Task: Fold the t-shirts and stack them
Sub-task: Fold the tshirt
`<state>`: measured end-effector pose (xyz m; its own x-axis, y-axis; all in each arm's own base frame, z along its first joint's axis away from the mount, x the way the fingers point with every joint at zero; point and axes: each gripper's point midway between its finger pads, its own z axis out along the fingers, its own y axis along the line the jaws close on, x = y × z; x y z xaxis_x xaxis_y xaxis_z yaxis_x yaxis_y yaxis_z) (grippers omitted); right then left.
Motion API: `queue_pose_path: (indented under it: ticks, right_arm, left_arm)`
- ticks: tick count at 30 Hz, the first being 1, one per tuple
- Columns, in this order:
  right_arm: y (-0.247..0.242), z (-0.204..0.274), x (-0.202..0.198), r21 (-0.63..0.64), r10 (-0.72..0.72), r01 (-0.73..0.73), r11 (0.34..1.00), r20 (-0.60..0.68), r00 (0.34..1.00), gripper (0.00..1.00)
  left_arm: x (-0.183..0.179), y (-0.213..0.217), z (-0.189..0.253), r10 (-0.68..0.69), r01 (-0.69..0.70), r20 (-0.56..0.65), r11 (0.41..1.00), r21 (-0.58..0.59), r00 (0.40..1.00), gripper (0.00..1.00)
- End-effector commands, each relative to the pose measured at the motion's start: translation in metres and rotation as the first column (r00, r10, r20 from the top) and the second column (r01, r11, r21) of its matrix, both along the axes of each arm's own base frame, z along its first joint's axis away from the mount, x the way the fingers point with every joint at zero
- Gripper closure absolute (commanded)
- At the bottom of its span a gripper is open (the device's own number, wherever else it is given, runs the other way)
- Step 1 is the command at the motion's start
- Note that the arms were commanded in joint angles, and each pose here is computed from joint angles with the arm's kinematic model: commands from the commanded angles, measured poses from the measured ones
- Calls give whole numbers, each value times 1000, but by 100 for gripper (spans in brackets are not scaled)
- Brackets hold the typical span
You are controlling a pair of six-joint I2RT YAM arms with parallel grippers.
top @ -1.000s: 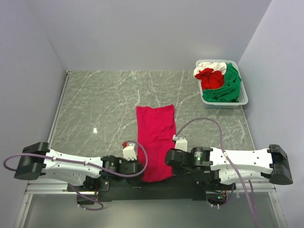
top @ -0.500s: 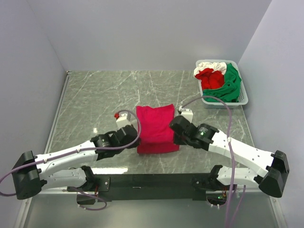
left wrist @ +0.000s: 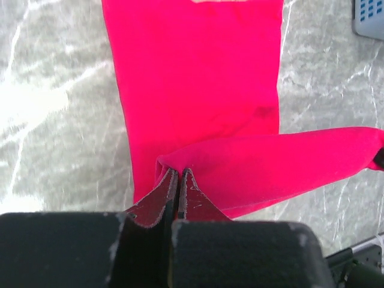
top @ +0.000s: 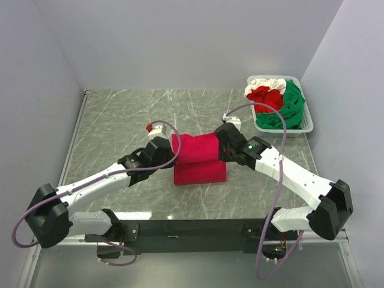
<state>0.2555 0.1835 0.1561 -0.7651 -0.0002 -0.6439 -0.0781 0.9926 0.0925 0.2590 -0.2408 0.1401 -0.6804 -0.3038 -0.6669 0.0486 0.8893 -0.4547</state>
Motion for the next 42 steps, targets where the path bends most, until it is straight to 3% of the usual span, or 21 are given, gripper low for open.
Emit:
queue_pose_path:
  ticks: [1, 14, 33, 34, 35, 37, 38, 39, 40, 42]
  right_arm:
    - [1, 22, 29, -5, 11, -11, 1000, 79, 997, 100]
    - [5, -5, 85, -62, 2, 1, 998, 38, 999, 100]
    - [7, -41, 134, -100, -7, 2, 995, -43, 999, 100]
    - [7, -48, 138, -106, -12, 6, 994, -55, 998, 100]
    - [7, -43, 144, -100, -16, 11, 995, -47, 999, 93]
    - [5, -43, 149, -118, -25, 20, 993, -45, 999, 74]
    - [4, -39, 152, -121, -28, 23, 992, -37, 999, 53]
    - [4, -31, 154, -123, -30, 26, 992, -26, 999, 46]
    - [2, -22, 156, -127, -39, 38, 991, -6, 999, 43]
    - [1, -12, 155, -121, -40, 41, 992, 10, 999, 34]
  left_arm:
    - [24, -8, 24, -29, 31, 75, 999, -25, 997, 99]
    - [86, -2, 5, 4, -4, 73, 1000, 3, 997, 99]
    - [142, 1, -33, 36, -37, 29, 998, 48, 999, 99]
    - [150, 5, -32, 65, -67, 34, 996, 59, 997, 96]
    - [153, 8, -31, 86, -88, 32, 994, 62, 996, 87]
    - [164, 11, -15, 123, -127, 64, 990, 65, 990, 55]
    - [167, 19, -10, 163, -170, 78, 981, 92, 984, 42]
    - [170, 22, -3, 178, -186, 93, 978, 96, 980, 16]
    - [171, 23, 6, 191, -201, 110, 975, 91, 975, 1]
    - [169, 30, 27, 228, -244, 164, 966, 89, 960, 1]
